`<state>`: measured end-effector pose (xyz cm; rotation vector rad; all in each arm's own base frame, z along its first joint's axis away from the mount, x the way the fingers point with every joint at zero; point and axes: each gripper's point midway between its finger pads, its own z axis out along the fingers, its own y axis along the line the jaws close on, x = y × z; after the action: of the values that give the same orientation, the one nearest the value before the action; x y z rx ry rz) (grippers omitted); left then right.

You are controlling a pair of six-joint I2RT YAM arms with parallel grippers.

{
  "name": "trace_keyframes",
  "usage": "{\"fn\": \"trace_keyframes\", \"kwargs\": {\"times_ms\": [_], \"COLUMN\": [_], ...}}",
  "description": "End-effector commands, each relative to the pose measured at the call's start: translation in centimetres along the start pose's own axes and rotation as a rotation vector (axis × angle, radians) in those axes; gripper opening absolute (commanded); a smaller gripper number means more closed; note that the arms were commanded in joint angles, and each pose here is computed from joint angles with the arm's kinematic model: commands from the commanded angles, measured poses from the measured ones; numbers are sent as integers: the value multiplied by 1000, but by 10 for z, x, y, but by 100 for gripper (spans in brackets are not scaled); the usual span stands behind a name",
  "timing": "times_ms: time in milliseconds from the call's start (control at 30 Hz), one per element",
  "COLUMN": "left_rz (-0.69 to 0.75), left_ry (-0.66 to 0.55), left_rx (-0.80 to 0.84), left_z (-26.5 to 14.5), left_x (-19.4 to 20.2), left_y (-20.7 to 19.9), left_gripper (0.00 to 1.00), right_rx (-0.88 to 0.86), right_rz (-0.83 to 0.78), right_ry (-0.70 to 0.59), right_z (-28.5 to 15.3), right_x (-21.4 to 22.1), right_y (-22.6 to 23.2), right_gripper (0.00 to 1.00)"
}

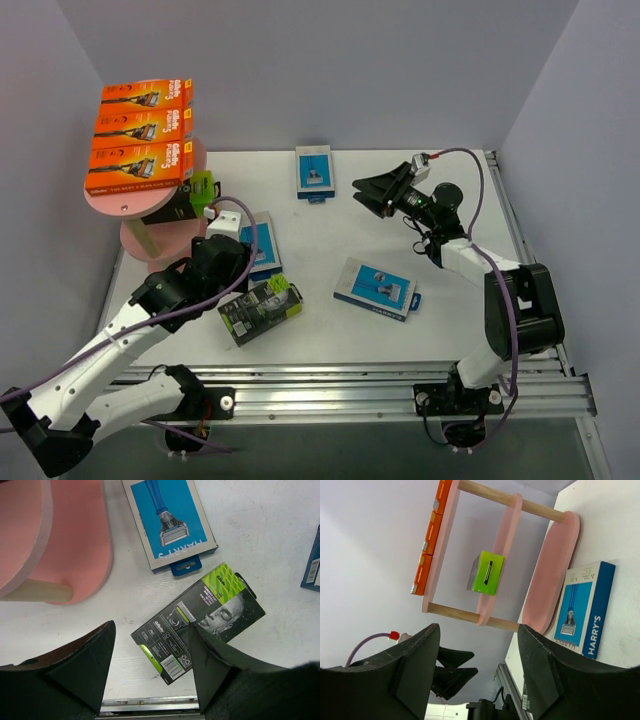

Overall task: Place and organize the shaving razors onto the shelf
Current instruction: Place the shaving razor onto shelf

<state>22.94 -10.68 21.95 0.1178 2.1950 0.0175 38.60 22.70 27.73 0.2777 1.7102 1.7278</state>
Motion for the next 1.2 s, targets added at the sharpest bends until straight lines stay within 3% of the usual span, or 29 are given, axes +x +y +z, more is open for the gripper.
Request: {"fn": "trace_keyframes", "kwargs": {"times_ms": [0,233,500,800,1033,1167], "left_rz": [77,274,399,613,696,744], "left_ry": [8,96,155,116,64,101], "left_rx": [31,-37,-121,-203,-279,-343], "left_z": [-2,16,32,41,43,49], "left_x": [-13,-12,-22,-47,-60,-59], "left_y": [-9,-8,-8,6,29,48], "left_gripper": [69,70,68,67,67,67], "right_rx": [-69,-46,-38,-20,-9,-12], "right_rz": [-55,-45,-34,-14,-9,-10], "right_ry": [28,46,47,60,59,58], "right_z": [-7,-9,-17,-29,-33,-33], "right_x": [9,15,12,9,4,3], "right_y": [16,2,-8,-19,-28,-31], "right_gripper": [59,65,66,67,67,67]}}
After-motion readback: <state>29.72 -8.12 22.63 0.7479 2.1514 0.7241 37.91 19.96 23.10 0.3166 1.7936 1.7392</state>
